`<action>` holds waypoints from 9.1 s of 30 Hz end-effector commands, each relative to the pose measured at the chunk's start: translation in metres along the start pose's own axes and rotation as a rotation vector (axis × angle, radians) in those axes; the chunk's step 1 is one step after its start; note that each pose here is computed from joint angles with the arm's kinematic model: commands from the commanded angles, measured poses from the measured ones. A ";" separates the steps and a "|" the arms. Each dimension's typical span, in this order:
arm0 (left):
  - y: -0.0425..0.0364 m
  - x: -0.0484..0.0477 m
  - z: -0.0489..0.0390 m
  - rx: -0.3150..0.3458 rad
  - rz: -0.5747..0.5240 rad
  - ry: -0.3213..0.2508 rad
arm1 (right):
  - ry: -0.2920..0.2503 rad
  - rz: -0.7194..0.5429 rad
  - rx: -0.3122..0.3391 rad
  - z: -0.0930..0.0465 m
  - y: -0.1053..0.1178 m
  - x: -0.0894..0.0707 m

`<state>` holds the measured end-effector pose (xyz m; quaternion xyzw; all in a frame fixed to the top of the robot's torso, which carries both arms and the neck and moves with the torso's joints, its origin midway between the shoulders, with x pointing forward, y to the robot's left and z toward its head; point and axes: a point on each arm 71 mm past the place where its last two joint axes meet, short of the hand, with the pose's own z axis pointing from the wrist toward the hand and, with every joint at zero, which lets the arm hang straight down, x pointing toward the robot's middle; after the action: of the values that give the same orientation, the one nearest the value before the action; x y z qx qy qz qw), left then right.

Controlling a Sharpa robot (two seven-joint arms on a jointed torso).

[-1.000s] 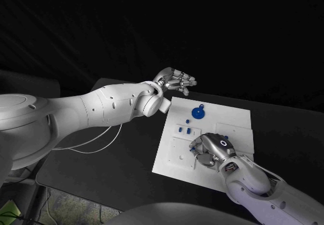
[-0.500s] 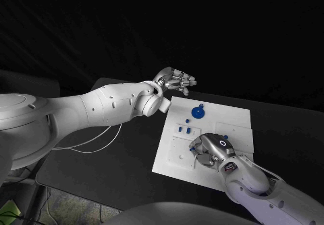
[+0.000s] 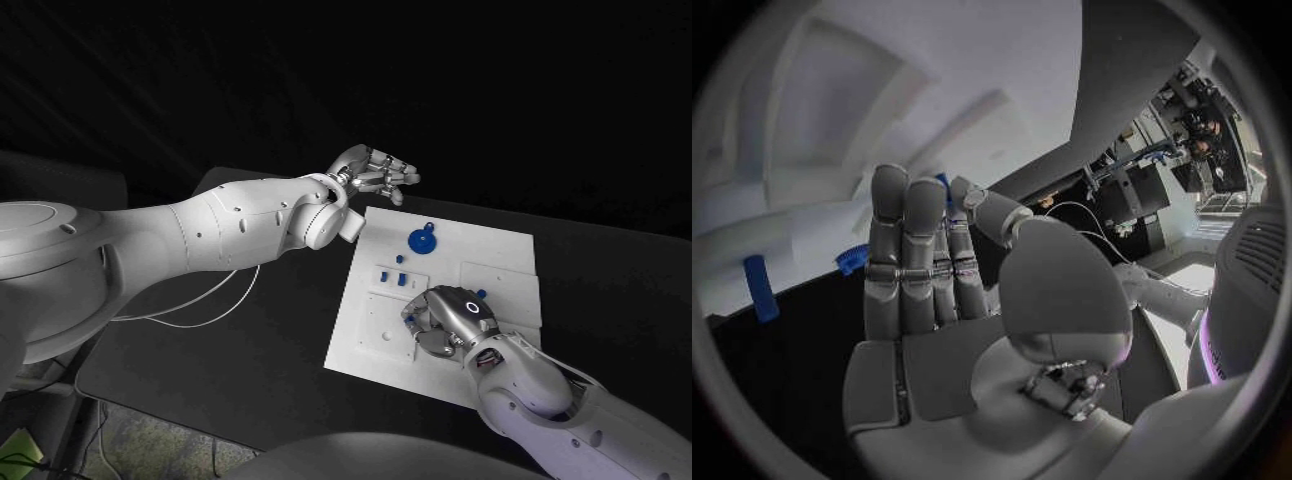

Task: Assemble the parts on the task board

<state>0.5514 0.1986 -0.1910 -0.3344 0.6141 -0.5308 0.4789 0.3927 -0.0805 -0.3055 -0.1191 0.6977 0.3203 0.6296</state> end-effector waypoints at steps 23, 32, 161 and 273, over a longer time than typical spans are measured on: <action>0.0000 0.0044 0.0007 -0.009 -0.017 0.046 | 0.082 -0.009 0.037 0.000 0.000 0.009; 0.0009 0.0041 0.0005 -0.019 -0.026 0.053 | 0.079 0.007 0.037 0.000 0.000 0.009; 0.0080 -0.0165 -0.0045 -0.020 -0.002 0.015 | 0.057 0.067 0.266 -0.010 -0.094 -0.082; 0.0079 -0.0112 -0.0022 -0.021 -0.008 0.030 | 0.173 -0.044 -0.082 0.005 0.030 -0.018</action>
<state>0.5541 0.2135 -0.1970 -0.3380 0.6254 -0.5249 0.4682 0.3836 -0.0589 -0.2780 -0.1735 0.7319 0.3364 0.5666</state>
